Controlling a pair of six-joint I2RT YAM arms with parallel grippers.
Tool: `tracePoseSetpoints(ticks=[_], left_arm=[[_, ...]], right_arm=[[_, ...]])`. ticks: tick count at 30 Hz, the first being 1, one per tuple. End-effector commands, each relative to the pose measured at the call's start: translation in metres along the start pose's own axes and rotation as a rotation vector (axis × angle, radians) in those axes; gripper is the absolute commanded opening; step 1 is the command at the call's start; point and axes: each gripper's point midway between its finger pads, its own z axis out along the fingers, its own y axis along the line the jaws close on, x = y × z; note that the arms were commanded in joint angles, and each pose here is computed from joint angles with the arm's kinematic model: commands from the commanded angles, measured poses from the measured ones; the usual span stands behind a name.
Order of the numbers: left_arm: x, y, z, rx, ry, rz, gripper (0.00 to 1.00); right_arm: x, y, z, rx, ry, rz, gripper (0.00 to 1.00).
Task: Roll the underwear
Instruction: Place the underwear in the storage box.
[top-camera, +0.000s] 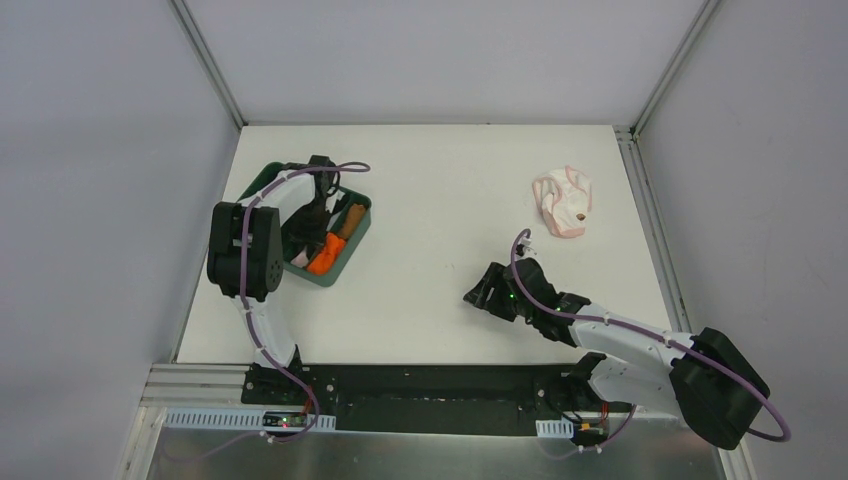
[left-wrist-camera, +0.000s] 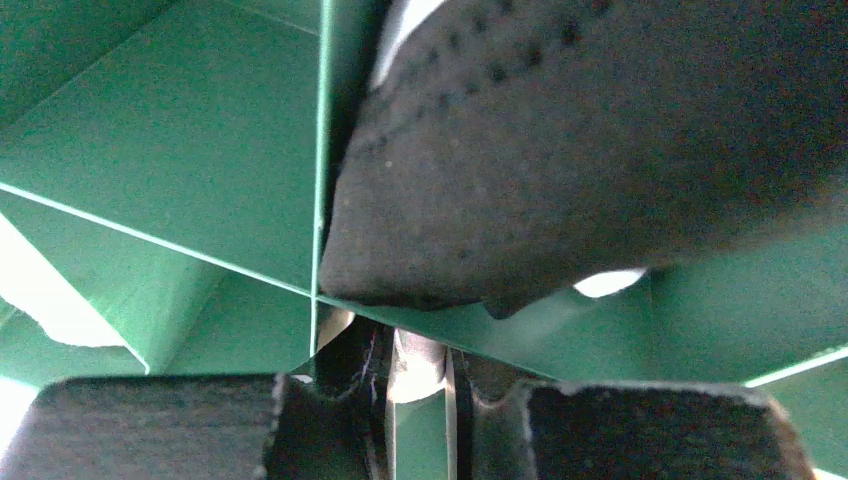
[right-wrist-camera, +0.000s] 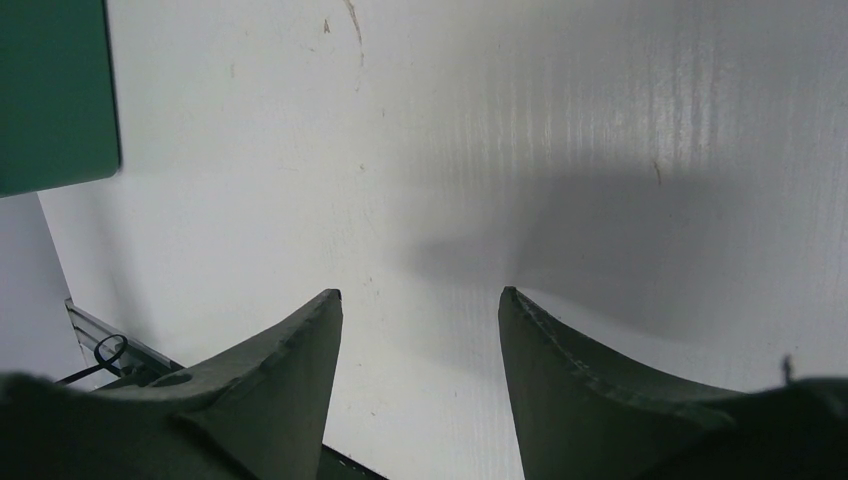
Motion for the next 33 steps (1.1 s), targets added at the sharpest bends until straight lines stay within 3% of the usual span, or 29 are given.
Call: tracePoseSetpoints(ticks=[1, 5, 8, 11, 23, 31, 33], left_arm=[[-0.002, 0.018, -0.011, -0.088, -0.040, -0.074, 0.00], [-0.004, 0.025, -0.019, -0.122, -0.048, -0.110, 0.08], [-0.006, 0.023, -0.025, -0.101, -0.054, -0.142, 0.31], [-0.006, 0.021, -0.030, -0.088, -0.052, -0.149, 0.42], [-0.003, 0.026, -0.067, -0.062, -0.058, -0.203, 0.44], [-0.015, 0.048, -0.163, -0.058, -0.278, -0.311, 0.46], [-0.018, 0.041, -0.187, -0.013, -0.348, -0.333, 0.47]], right_arm=[[-0.004, 0.008, -0.001, -0.032, -0.012, 0.012, 0.61], [-0.005, 0.010, -0.003, -0.044, -0.014, 0.014, 0.61], [-0.005, 0.011, -0.006, -0.048, -0.015, 0.017, 0.61], [-0.005, 0.006, -0.008, -0.047, -0.029, 0.028, 0.61], [-0.006, 0.002, -0.016, -0.063, -0.051, 0.034, 0.61], [-0.042, 0.020, -0.043, -0.043, -0.147, -0.048, 0.62], [-0.064, 0.017, -0.056, 0.015, -0.214, -0.065, 0.71]])
